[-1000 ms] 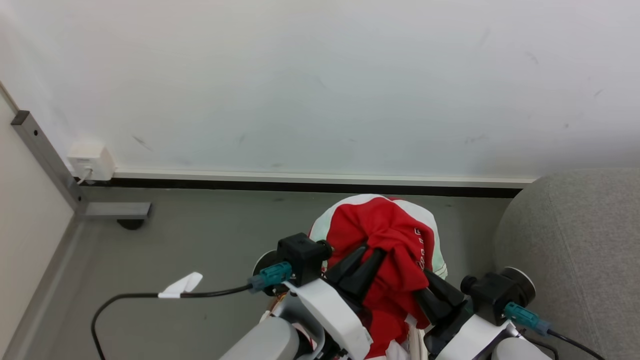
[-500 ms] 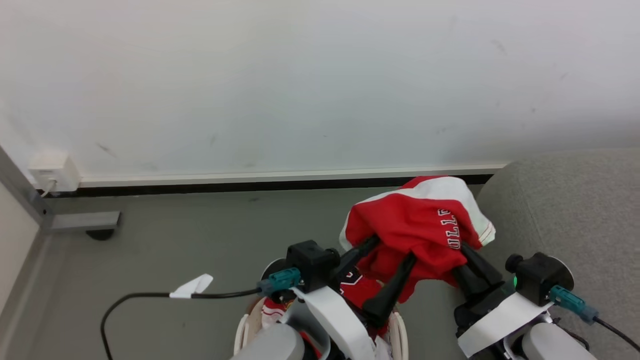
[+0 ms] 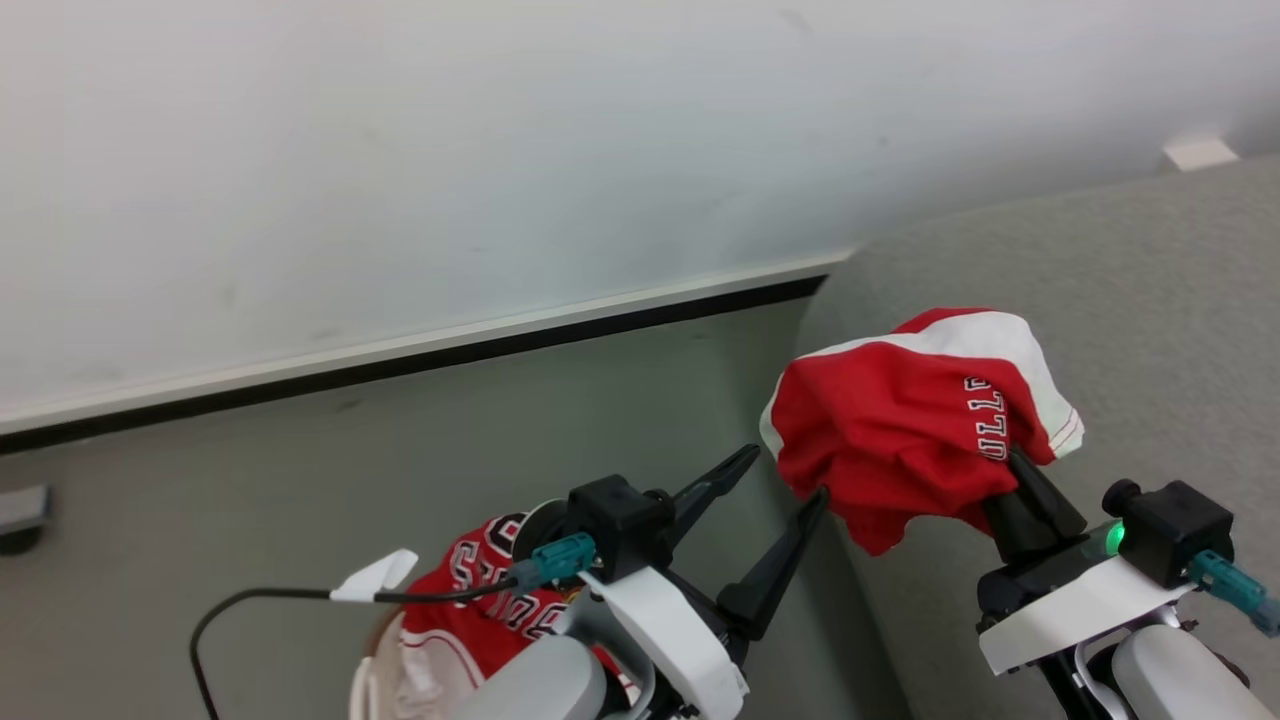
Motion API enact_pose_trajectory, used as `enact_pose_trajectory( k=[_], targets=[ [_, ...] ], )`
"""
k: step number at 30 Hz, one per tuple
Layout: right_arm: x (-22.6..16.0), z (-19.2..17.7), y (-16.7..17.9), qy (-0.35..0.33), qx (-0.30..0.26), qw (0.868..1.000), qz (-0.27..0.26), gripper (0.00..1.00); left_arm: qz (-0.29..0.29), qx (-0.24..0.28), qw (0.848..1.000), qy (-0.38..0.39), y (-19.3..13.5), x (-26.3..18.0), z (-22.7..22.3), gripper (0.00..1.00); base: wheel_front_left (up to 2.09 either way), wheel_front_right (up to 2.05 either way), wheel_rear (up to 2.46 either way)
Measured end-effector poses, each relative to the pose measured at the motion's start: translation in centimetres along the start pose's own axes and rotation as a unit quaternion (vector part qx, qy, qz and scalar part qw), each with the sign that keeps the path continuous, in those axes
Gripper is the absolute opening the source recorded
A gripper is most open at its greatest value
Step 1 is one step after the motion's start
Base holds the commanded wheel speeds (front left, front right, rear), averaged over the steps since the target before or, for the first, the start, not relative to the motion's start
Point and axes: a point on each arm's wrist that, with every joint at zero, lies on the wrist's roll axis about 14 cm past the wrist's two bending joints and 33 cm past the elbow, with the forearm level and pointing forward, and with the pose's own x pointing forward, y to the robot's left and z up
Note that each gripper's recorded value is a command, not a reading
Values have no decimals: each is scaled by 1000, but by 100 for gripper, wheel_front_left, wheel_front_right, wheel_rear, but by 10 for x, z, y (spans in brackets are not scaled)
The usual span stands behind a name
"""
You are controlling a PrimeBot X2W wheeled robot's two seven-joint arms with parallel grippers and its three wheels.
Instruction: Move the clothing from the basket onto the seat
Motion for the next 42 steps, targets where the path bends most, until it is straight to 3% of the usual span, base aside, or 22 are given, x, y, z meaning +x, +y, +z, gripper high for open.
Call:
enact_pose_trajectory(
  k=[14,24,34,42],
  targets=[
    [-75,12,-70,-7,-18,990,-143,0,-96,-5,995,24,-44,40,-34,100,0,0,0],
    [-113,25,-91,-15,-41,981,-187,0,-127,1,991,29,-68,46,-42,100,0,0,0],
    [-115,25,-98,-8,-54,980,-191,0,-129,-3,991,35,-68,44,-50,100,0,0,0],
    [-78,49,-133,-6,-107,976,-187,0,-123,-9,992,36,-45,52,-58,100,0,0,0]
  ],
)
